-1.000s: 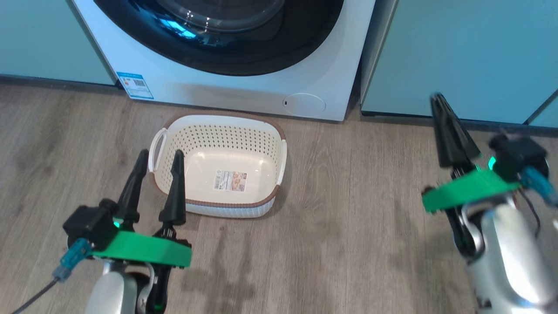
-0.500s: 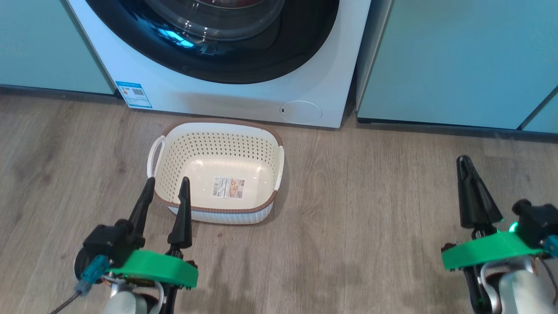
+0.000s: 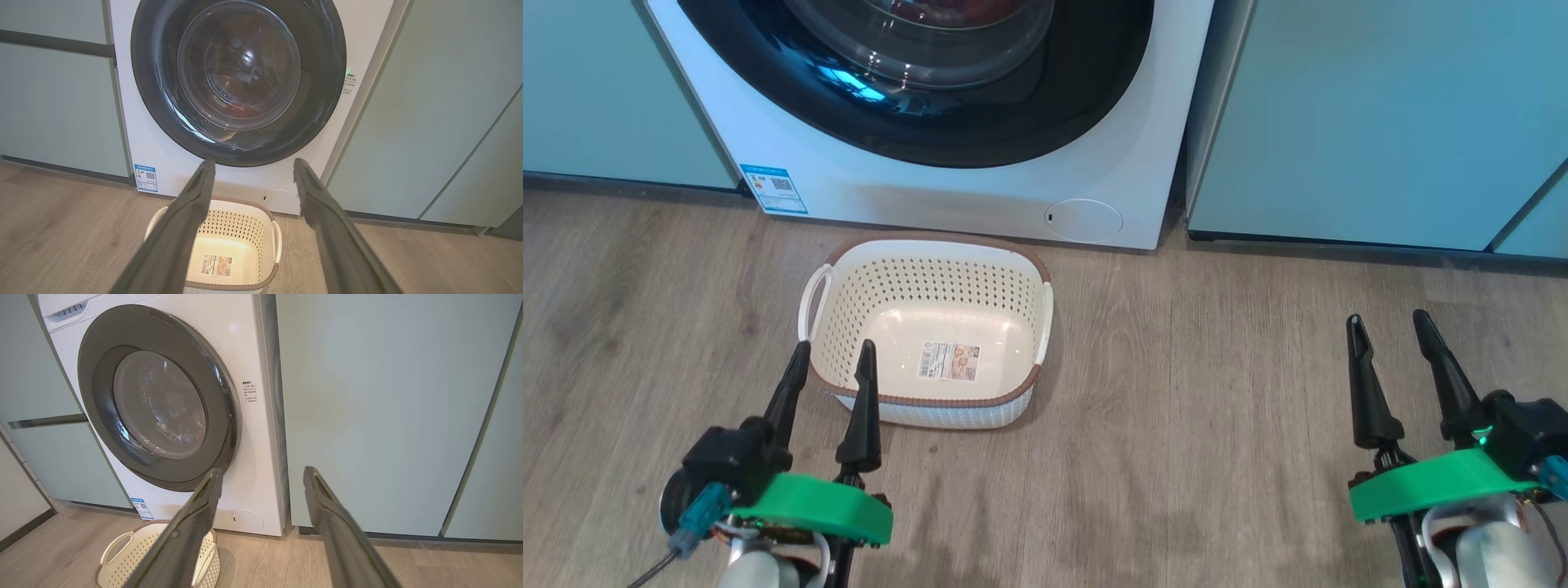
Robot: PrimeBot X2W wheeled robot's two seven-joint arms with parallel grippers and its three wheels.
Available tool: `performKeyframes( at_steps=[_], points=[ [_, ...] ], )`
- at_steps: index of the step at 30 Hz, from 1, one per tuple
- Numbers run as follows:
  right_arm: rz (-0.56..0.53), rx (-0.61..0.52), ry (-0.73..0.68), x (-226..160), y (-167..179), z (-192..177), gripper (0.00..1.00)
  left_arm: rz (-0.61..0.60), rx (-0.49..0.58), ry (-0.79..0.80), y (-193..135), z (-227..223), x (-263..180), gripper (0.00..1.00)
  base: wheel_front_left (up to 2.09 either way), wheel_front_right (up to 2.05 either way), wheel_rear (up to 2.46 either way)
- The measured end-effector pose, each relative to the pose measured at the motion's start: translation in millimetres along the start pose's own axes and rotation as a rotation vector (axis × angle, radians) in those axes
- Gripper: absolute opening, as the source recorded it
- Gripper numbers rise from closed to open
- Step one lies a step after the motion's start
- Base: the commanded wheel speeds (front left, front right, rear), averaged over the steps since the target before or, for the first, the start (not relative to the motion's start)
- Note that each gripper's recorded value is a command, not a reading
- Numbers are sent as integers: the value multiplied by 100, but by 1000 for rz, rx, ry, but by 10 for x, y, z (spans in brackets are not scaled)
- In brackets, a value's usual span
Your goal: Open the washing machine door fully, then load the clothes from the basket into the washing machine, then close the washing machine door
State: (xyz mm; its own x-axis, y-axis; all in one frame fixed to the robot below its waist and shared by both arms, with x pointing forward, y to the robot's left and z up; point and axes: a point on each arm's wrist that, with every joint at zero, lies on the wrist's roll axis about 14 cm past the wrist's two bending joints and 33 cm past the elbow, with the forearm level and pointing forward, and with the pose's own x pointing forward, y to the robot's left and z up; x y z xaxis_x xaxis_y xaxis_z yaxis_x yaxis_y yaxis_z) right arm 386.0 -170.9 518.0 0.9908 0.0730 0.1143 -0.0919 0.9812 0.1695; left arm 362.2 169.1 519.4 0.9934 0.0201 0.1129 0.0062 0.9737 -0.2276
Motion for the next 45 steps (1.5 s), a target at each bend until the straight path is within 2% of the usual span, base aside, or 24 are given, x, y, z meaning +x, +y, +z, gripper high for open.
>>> performKeyframes(
  at_steps=[13, 45],
  points=[
    [-8, 7, 2, -12, -21, -6, 100, -11, 23, -18, -25, 56, 13, 100, 0, 0, 0],
    [-22, 8, 9, -24, -66, -31, 100, -13, -11, -27, -9, 86, -11, 100, 0, 0, 0]
  ],
)
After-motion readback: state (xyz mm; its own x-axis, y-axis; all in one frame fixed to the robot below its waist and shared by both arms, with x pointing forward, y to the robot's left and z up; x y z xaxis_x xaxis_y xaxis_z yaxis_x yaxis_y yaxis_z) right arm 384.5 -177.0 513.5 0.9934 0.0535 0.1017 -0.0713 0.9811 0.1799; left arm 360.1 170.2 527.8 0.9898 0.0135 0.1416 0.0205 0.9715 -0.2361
